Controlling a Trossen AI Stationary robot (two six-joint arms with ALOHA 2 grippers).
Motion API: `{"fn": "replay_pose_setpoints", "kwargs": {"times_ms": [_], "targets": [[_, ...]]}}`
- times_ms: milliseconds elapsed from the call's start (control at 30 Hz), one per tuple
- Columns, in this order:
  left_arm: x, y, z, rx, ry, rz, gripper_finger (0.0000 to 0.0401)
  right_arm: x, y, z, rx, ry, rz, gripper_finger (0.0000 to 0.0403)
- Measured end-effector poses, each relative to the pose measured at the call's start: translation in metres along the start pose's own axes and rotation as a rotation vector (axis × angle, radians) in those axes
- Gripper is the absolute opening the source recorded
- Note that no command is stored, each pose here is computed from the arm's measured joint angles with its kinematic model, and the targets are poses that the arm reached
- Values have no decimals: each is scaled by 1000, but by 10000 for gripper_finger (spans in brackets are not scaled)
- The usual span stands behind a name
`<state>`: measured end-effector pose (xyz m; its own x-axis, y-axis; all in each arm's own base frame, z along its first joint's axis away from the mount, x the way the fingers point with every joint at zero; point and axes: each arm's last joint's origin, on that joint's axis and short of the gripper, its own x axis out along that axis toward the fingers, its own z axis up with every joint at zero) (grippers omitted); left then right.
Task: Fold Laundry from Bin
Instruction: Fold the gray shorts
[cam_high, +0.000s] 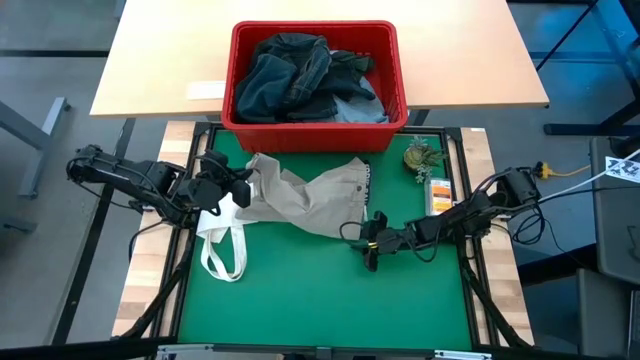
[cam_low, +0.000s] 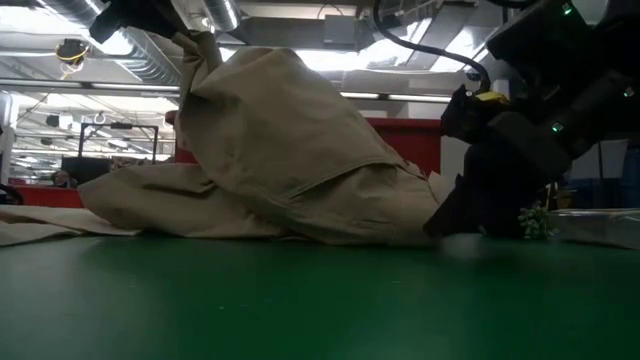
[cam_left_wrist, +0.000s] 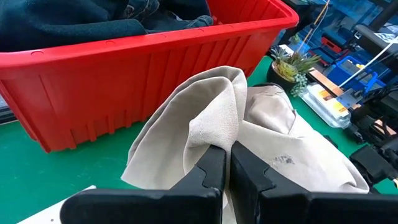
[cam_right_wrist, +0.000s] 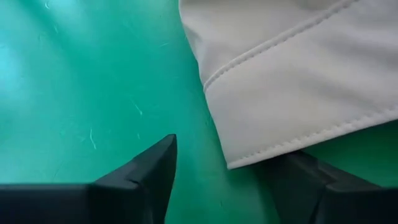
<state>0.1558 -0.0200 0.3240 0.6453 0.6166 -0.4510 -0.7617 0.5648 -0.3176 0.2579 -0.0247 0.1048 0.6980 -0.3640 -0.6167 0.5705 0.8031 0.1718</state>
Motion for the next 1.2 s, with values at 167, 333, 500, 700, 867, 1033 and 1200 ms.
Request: {"fn": "replay_pose_setpoints", "kwargs": {"times_ms": [167, 333, 500, 700, 867, 1033, 1200], "targets": [[0, 0, 0, 0, 1, 0, 7, 0, -1, 0, 0, -13, -26, 112], [0, -1, -1, -3, 49, -32, 7, -2, 0, 2, -1, -16, -5, 12], [-3, -3, 1, -44, 91, -104, 7, -21, 8, 27, 22, -87, 100, 23], [-14, 1, 9, -120, 157, -246, 7, -76, 11, 70, -28, -170, 184, 11], [-26, 8, 12, -226, 313, -397, 7, -138, 5, 103, -20, -185, 193, 6], [-33, 6, 8, -289, 524, -513, 7, -188, -3, 117, 76, -145, 315, 9], [-28, -11, -8, -311, 647, -478, 7, -201, -7, 110, 150, -26, 417, 4]]}}
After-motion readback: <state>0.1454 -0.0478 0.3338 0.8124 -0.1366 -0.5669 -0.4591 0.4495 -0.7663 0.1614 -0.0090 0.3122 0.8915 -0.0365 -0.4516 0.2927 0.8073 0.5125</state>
